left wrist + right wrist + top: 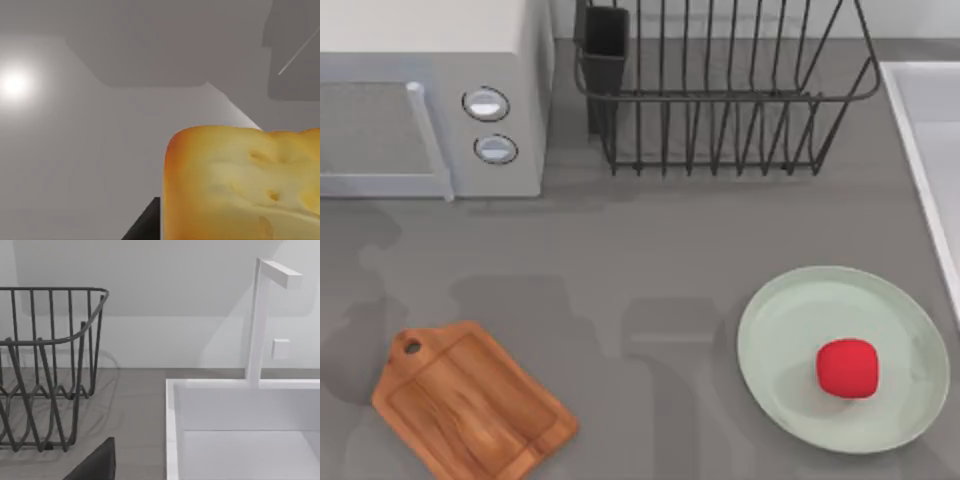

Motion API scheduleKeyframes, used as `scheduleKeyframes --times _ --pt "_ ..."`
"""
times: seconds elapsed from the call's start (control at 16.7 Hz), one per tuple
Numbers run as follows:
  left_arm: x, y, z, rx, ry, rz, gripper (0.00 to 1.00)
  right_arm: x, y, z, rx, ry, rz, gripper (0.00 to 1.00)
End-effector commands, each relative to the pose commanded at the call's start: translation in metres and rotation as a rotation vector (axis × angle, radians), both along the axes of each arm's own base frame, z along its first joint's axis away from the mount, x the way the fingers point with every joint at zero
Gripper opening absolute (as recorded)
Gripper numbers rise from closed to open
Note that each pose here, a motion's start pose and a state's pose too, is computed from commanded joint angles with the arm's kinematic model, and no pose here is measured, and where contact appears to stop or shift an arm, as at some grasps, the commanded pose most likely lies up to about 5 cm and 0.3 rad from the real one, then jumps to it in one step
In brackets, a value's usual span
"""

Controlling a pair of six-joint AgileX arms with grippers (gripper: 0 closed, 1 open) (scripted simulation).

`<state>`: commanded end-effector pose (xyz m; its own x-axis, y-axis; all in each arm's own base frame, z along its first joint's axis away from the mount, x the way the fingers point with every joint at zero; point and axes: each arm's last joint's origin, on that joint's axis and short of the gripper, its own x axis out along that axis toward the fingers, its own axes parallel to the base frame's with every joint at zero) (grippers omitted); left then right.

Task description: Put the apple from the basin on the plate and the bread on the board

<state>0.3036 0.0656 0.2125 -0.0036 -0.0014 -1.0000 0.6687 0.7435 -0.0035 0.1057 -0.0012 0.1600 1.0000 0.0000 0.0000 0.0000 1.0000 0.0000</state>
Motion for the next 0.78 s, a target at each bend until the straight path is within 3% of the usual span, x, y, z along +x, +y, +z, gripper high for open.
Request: scheduleKeyframes --times 0.36,0.78 --pt "-0.002 -0.049 -0.008 0.003 0.015 0.177 0.0 0.0 0.0 0.0 0.0 0.0 0.0 1.0" --pt "-0.031 -0.132 -0.022 0.019 0.026 0.542 0.0 0.0 0.0 0.0 0.0 0.0 0.0 1.0"
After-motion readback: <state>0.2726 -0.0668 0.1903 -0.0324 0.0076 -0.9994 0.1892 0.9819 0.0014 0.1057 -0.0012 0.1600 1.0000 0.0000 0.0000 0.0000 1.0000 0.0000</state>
